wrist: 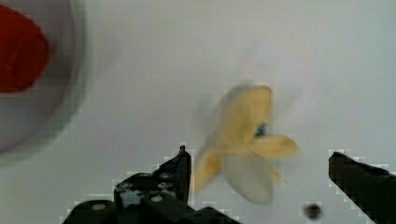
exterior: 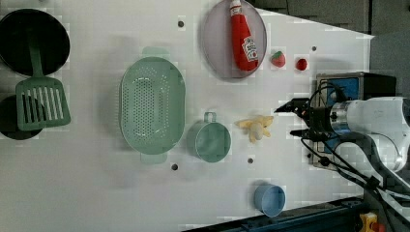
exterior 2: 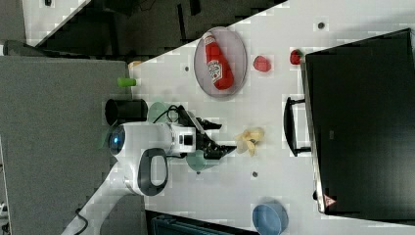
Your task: Pick banana from table and place on oven.
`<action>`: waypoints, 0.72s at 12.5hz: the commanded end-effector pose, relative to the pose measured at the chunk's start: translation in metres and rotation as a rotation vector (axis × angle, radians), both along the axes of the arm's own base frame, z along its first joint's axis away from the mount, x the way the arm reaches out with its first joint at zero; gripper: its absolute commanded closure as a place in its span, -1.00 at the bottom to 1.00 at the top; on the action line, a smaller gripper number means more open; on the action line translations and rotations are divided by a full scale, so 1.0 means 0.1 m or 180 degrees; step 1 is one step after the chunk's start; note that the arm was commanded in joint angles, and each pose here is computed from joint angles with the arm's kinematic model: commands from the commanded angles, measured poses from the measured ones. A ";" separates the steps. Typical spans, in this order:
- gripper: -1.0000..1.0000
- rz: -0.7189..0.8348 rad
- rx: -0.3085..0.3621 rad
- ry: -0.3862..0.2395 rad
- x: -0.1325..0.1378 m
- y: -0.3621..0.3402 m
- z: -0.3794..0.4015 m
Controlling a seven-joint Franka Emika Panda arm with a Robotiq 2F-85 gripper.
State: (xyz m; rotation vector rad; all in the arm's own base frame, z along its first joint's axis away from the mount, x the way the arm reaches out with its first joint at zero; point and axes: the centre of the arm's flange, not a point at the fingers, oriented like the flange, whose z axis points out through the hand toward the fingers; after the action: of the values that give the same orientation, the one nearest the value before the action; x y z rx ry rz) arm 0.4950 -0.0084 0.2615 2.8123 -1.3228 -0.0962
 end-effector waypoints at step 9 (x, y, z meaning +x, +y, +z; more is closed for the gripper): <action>-0.68 -0.0052 0.0015 0.0088 -0.10 0.13 -1.00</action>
State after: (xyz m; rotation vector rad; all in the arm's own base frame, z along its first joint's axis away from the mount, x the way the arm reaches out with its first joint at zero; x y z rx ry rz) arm 0.4570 0.0032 0.1249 2.7604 -1.2729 -0.3034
